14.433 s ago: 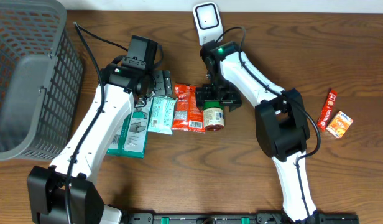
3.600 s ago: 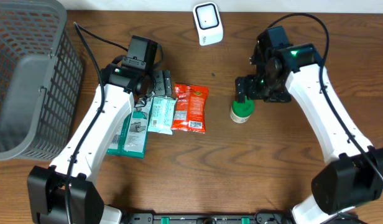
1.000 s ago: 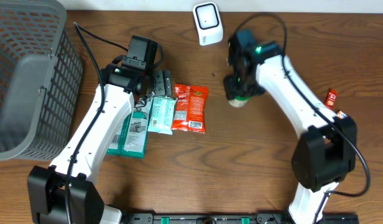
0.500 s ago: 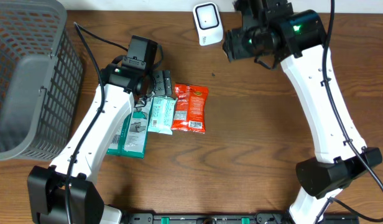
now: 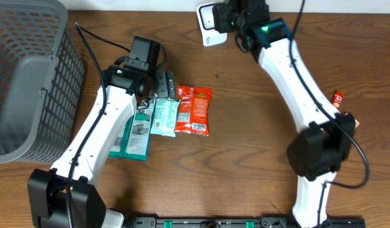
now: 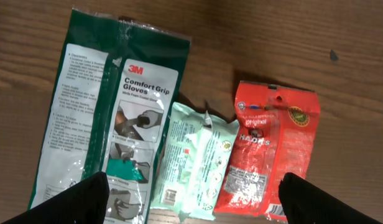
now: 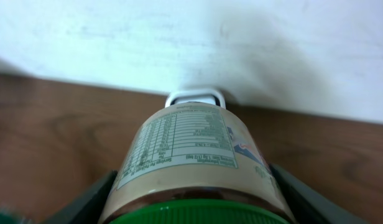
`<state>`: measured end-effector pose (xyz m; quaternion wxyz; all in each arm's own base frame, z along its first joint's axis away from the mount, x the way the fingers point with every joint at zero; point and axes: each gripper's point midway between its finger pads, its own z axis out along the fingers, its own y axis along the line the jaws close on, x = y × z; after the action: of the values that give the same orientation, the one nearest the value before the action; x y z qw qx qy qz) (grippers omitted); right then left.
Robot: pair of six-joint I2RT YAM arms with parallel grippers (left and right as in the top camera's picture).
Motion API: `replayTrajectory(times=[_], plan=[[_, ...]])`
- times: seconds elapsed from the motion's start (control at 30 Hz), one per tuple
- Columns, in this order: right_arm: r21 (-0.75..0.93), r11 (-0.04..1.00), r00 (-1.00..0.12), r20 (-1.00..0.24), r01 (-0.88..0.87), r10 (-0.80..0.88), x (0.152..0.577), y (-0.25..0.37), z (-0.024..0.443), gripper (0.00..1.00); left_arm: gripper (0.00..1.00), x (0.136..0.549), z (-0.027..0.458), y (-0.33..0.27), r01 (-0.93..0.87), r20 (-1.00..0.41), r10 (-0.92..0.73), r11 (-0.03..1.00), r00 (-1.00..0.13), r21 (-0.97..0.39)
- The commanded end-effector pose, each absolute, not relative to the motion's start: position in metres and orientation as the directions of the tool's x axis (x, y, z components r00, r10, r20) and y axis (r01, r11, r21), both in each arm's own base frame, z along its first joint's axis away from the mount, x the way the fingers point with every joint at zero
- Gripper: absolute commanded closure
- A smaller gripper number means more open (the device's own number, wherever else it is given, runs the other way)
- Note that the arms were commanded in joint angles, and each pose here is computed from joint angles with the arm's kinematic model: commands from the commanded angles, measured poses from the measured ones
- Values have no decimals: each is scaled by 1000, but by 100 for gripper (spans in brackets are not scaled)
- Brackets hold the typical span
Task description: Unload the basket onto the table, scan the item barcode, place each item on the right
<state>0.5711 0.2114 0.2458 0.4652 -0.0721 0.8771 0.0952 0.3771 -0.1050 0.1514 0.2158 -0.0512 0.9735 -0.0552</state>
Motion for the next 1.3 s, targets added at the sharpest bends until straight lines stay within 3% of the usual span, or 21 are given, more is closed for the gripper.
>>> replayTrajectory(times=[0.0,0.3,0.57,1.27], plan=[[85,975,-495,-868,-206,-29,599,219,230,87,12,377,149,-101,-94,-412,-134,989,-901,-117],[114,969,-345,-938,-220,32,654,239,180,97,12,377,149,-101,-94,-412,-134,989,-901,-117],[139,964,-192,-977,-226,95,679,238,173,99,12,377,149,-101,-94,-412,-134,989,-901,-117],[143,972,-123,-985,-187,122,685,230,181,99,12,377,149,-101,-94,-412,-134,989,-901,-117]])
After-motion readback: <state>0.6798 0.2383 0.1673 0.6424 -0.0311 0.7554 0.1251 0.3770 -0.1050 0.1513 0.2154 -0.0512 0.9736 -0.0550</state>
